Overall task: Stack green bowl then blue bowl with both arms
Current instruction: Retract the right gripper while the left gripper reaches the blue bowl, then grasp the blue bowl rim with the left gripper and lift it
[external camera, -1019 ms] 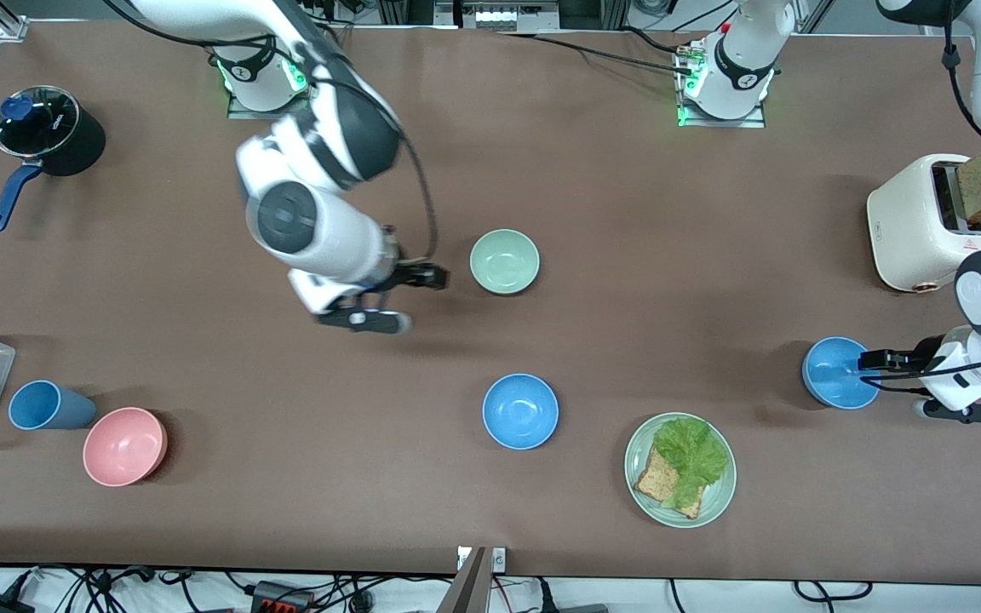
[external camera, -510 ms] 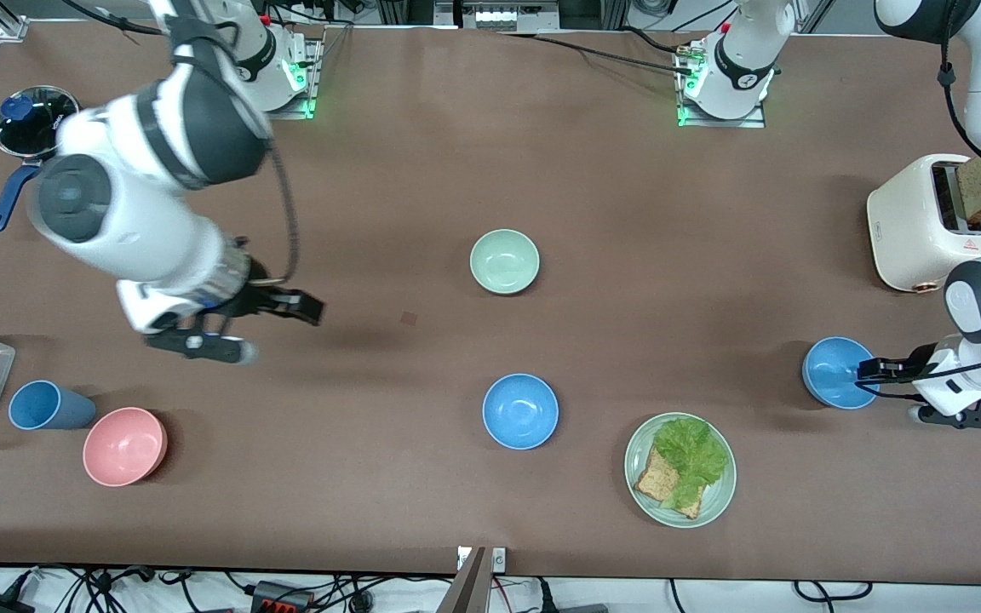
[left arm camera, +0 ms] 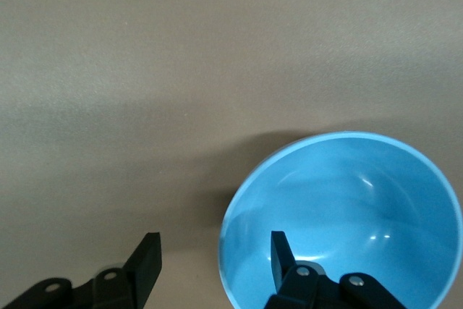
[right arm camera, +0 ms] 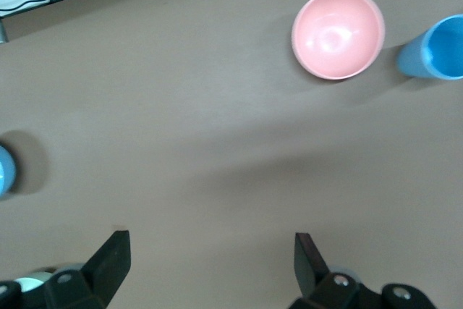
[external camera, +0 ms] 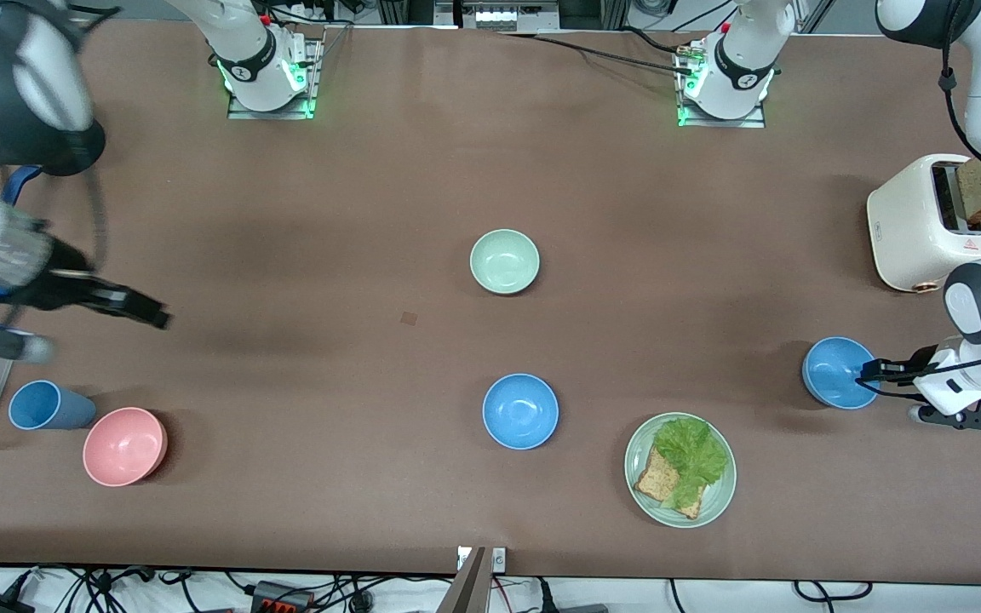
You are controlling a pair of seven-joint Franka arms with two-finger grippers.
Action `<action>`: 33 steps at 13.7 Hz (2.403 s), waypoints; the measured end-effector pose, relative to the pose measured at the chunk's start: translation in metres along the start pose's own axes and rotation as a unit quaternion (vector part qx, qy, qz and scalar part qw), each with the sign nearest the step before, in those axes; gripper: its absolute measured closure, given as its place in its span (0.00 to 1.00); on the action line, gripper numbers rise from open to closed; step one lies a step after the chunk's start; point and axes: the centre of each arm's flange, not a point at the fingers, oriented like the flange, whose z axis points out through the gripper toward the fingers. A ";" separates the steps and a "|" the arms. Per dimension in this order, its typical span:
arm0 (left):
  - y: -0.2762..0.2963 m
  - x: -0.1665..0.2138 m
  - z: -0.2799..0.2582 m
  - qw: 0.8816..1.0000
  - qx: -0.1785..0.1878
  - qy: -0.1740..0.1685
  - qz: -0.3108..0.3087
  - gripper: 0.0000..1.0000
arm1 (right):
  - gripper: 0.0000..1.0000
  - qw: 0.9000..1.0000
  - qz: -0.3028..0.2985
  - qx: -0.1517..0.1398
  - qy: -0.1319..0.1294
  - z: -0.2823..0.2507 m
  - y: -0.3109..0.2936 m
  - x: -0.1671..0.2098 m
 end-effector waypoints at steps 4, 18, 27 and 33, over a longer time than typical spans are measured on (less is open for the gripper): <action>-0.004 -0.002 0.013 1.000 -0.003 -0.005 0.001 0.43 | 0.00 1.000 -0.026 -0.003 -0.007 -0.019 0.062 0.003; 0.031 0.005 0.007 0.999 -0.032 -0.026 0.027 0.95 | 0.00 0.997 -0.067 -0.049 -0.002 -0.018 0.078 -0.057; 0.172 0.017 -0.112 0.993 -0.092 -0.047 0.058 0.95 | 0.00 0.996 -0.067 -0.046 0.025 -0.030 0.079 -0.053; 0.331 0.010 -0.144 0.988 -0.121 -0.083 -0.039 0.95 | 0.00 0.996 -0.067 -0.046 0.023 -0.029 0.079 -0.053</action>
